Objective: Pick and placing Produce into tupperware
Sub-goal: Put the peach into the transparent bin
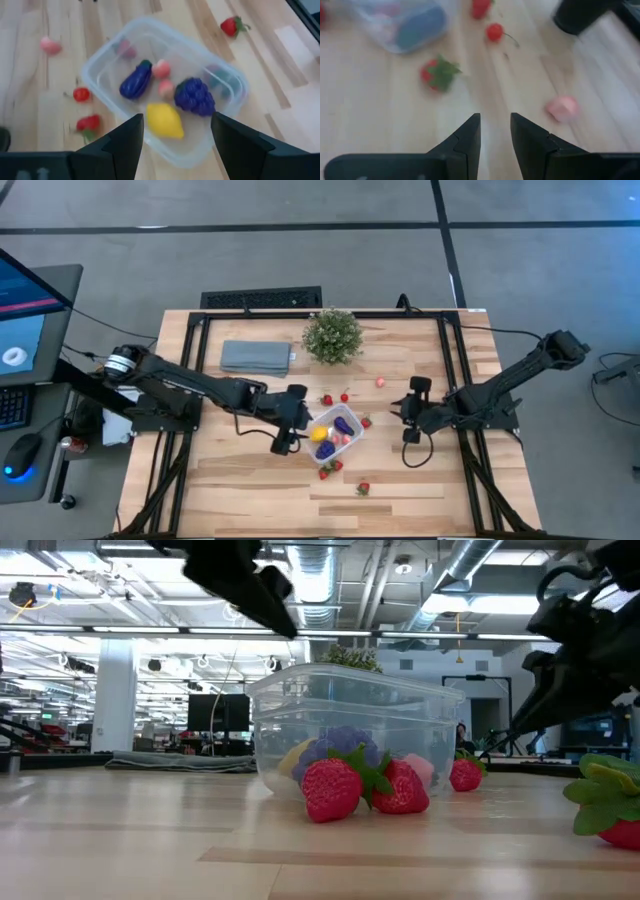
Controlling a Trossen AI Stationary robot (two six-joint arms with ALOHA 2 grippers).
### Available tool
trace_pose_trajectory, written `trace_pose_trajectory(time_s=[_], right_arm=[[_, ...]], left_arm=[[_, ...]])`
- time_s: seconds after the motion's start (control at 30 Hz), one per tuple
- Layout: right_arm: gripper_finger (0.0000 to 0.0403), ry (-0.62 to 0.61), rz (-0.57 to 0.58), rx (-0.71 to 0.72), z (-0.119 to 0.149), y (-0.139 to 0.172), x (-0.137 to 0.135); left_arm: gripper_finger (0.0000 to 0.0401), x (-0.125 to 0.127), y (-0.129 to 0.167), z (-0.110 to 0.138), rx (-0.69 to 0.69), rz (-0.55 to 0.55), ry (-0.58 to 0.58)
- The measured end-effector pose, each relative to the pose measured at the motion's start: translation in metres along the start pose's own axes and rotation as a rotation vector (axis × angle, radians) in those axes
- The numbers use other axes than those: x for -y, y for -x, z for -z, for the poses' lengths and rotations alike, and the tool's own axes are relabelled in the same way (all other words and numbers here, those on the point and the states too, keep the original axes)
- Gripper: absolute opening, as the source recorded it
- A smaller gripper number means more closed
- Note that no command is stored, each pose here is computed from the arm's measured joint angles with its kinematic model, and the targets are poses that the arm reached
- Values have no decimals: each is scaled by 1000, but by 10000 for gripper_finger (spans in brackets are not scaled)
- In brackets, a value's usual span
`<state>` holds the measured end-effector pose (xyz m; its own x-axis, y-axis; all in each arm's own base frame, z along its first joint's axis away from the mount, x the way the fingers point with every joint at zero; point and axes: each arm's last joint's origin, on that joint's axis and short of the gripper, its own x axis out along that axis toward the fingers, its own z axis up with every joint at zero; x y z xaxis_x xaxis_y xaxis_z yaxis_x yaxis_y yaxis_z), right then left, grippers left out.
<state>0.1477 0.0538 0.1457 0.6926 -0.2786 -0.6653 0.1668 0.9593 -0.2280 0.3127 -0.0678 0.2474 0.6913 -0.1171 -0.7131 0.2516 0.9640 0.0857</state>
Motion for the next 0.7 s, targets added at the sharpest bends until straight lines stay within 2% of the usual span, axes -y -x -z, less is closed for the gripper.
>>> trace_pose_trajectory(time_s=[0.1, 0.23, 0.33, 0.53, 0.7], right_arm=[[130, -31, 62, -21, 4, 0, 3], [130, -70, 124, -17, 6, 0, 5], [130, -101, 169, -11, 13, -2, 8], [130, -244, 192, 15, 38, -14, 12], [137, -350, 180, 94, 45, -21, 16]], left_arm=[[224, 9, 10, 13, -8, -31, 13], [223, 18, 23, 38, 9, -124, 59], [223, 25, 33, 60, 96, -183, 82], [223, 35, 41, 107, 294, -249, 136], [223, 38, 42, 137, 373, -277, 169]])
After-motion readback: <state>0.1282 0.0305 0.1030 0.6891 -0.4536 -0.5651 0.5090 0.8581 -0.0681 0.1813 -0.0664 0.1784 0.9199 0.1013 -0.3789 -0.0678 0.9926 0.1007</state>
